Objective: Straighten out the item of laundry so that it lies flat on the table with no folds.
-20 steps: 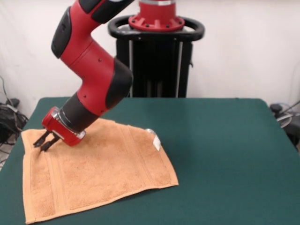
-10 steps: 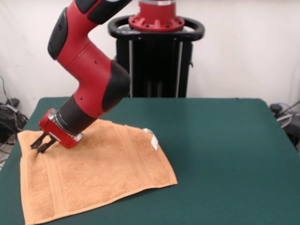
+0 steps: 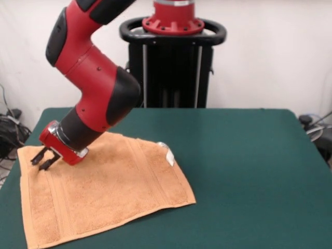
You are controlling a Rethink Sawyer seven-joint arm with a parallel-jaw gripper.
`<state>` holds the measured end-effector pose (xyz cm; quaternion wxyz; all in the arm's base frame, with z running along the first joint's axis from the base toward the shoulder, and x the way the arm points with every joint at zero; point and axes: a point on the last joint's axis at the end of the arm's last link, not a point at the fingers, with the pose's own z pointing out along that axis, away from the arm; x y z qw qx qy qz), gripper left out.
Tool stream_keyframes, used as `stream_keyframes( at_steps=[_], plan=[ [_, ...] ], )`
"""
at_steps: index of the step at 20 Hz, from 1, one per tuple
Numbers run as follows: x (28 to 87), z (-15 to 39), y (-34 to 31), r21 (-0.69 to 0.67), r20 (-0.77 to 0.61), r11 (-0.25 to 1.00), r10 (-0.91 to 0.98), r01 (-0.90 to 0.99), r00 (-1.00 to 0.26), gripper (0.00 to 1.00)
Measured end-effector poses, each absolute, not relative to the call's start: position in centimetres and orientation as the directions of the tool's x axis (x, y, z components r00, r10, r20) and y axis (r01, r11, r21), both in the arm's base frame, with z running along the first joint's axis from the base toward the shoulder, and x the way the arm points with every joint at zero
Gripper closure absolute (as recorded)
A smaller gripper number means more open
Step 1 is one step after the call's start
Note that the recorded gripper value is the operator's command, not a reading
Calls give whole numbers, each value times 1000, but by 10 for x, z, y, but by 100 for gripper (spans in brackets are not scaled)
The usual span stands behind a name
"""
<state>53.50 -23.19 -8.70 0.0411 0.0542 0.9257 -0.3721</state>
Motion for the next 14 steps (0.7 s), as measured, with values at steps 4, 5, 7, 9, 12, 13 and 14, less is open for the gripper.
stream_keyframes(
  at_steps=[4,5,7,9,12,13,14],
  plan=[
    [540,-81,-241,-621,-115,762,140,182,-983,0],
    [540,-80,-243,-611,-115,769,152,190,-982,0],
    [542,-76,-249,-566,-113,794,194,224,-974,0],
    [544,-72,-257,-511,-107,820,236,257,-966,0],
    [545,-69,-263,-475,-98,839,248,264,-964,0],
    [545,-68,-264,-463,-93,848,243,258,-966,0],
    [545,-68,-264,-460,-91,851,238,253,-967,0]
  ],
)
